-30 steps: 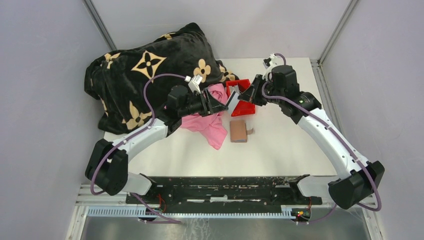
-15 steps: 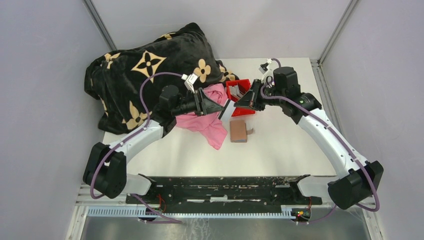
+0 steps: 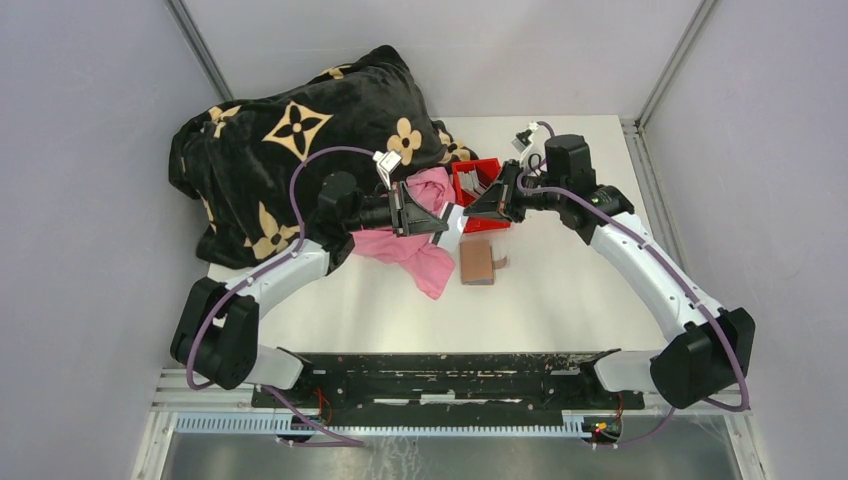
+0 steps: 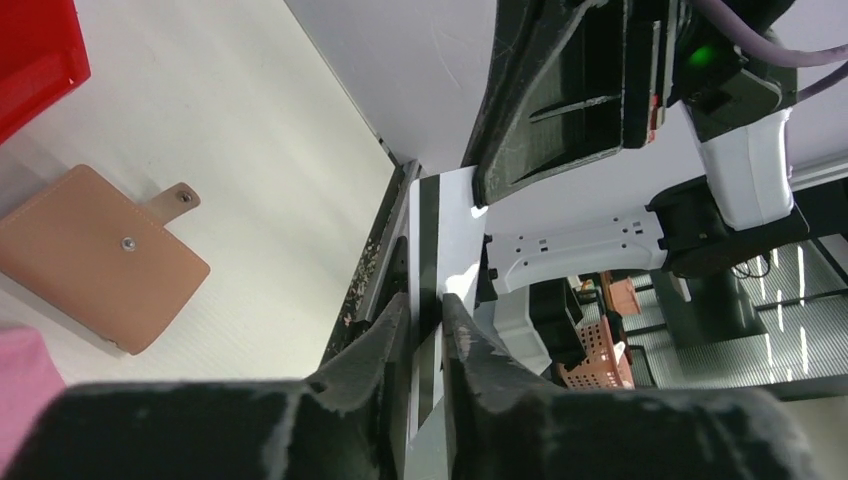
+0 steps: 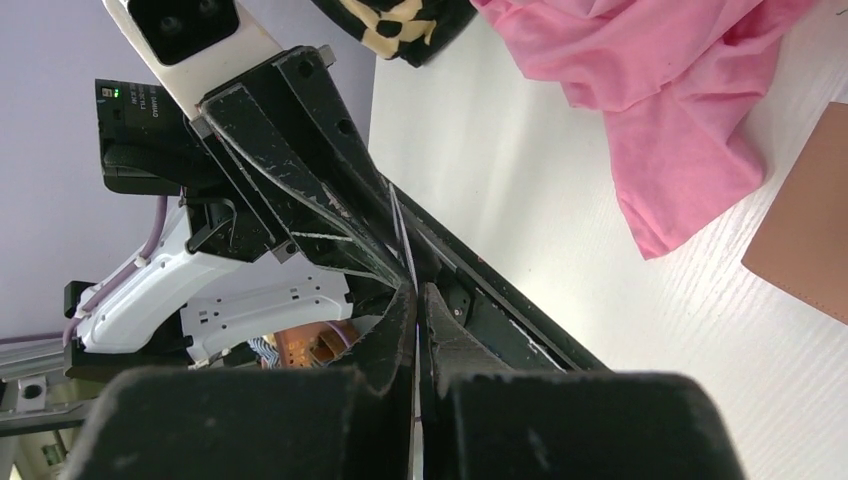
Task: Put the credit cards into the card holder
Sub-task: Pick up the credit card from the storage box.
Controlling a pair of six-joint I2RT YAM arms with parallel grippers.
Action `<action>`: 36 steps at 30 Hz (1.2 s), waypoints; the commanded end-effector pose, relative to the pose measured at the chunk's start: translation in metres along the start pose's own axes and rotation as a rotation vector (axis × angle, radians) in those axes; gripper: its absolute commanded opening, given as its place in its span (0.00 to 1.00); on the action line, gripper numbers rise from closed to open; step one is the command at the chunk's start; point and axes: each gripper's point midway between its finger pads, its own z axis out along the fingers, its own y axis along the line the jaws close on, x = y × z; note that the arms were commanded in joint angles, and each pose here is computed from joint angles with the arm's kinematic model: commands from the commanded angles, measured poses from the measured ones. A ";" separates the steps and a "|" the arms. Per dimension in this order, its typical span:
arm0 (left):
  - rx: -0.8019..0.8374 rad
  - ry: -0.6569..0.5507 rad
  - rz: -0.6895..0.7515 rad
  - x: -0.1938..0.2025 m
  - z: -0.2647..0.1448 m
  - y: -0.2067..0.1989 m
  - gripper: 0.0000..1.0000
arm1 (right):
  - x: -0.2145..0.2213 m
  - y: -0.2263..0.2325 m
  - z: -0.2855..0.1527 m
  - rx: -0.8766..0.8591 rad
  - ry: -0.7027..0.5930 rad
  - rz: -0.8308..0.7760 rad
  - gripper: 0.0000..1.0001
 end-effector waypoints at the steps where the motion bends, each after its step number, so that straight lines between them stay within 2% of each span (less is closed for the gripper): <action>1: 0.077 0.036 0.005 0.003 -0.003 -0.015 0.14 | -0.010 0.012 0.001 -0.072 -0.017 -0.018 0.01; 4: 0.073 0.038 -0.003 0.004 -0.004 -0.012 0.03 | -0.012 0.007 0.002 -0.073 -0.013 -0.008 0.01; 5: 0.070 0.033 -0.004 0.003 -0.004 -0.011 0.03 | -0.013 0.006 0.002 -0.073 -0.012 -0.008 0.06; 9: 0.061 -0.010 -0.025 -0.004 -0.005 -0.009 0.03 | -0.016 -0.003 0.002 -0.039 -0.037 -0.044 0.38; 11: 0.041 -0.044 -0.040 -0.010 -0.003 -0.006 0.03 | -0.016 -0.007 0.002 -0.032 -0.057 -0.058 0.44; 20: -0.030 -0.235 -0.156 -0.034 -0.003 0.011 0.03 | -0.015 -0.020 0.009 -0.070 -0.123 -0.041 0.48; 36: -0.036 -0.261 -0.263 -0.034 0.008 0.023 0.03 | -0.014 -0.020 0.022 -0.181 -0.143 -0.021 0.47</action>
